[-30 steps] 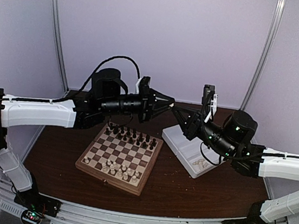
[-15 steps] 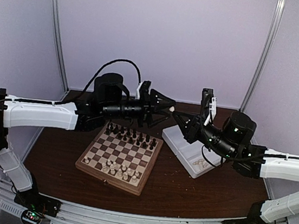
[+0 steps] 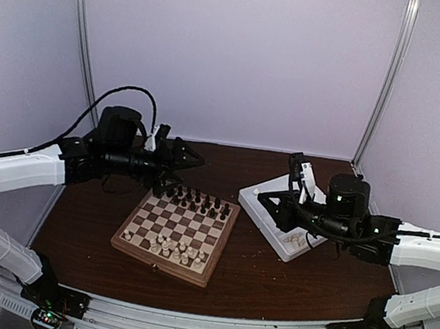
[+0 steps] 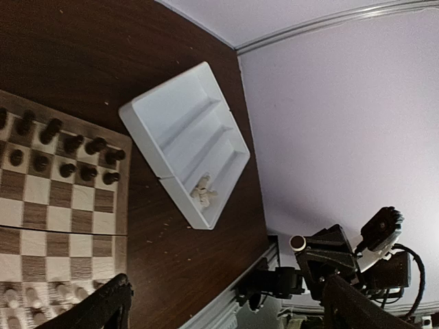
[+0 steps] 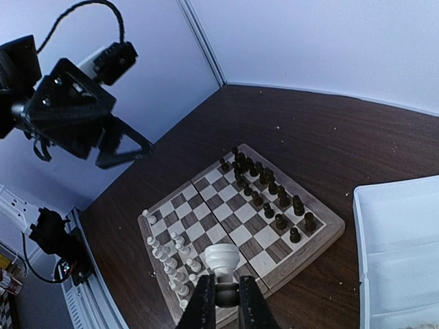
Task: Set up the chess pieces on the board
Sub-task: Place the chess piece on the chessboard.
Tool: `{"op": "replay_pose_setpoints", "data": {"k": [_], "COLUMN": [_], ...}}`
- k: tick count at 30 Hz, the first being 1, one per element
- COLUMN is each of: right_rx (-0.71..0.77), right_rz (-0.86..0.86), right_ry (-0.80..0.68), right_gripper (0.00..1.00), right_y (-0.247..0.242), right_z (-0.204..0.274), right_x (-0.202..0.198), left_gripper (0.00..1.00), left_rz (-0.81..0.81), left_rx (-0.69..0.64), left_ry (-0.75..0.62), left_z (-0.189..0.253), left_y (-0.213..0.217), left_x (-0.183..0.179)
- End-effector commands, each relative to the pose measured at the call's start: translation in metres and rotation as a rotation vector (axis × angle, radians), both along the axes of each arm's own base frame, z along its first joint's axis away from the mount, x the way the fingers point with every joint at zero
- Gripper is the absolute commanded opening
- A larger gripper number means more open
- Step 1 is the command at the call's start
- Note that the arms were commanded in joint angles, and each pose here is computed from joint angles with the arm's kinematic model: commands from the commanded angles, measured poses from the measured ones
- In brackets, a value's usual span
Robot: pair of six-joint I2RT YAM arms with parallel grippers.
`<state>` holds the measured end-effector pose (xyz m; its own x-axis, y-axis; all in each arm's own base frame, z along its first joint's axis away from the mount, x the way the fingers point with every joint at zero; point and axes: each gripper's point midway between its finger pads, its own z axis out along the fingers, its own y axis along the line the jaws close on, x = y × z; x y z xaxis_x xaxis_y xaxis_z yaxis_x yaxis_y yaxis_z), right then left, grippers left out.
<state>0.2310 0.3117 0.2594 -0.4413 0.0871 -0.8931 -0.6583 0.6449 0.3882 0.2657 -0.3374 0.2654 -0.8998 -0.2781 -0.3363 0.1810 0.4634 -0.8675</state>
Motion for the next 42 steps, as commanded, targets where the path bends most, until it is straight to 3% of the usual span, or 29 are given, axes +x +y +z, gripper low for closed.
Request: {"op": "replay_pose_setpoints", "data": {"k": [1,8,15,25,35,42], "right_rx": [-0.100,-0.348,-0.613,-0.851,-1.014,-1.015], "right_rz": [0.024,0.040,0.097,0.148,0.210,0.265], "right_ry": [0.078,0.179,0.276,0.303,0.360,0.412], "right_gripper": [0.00,0.00,0.00,0.00,0.00,0.00], "right_y": [-0.007,-0.005,0.007,0.037,0.066,0.092], "right_z": [-0.010,-0.021,-0.020,-0.025,-0.071,-0.109], "right_x": [-0.009,-0.010,-0.011,-0.006,0.008,0.011], "left_gripper": [0.98,0.98,0.98,0.98,0.98,0.98], "left_rz": [0.078,0.243,0.201,0.148,0.159,0.157], "left_rx": [0.241,0.529,0.640,0.726,0.744,0.745], "left_ry": [-0.117,-0.304,-0.382,-0.393,-0.384,-0.382], "left_z": [0.005,0.024,0.030,0.026,0.026,0.025], "left_y": [0.072,0.153,0.169,0.175,0.179,0.181], "left_x": [-0.005,-0.013,-0.023,-0.026,-0.027,-0.029]}}
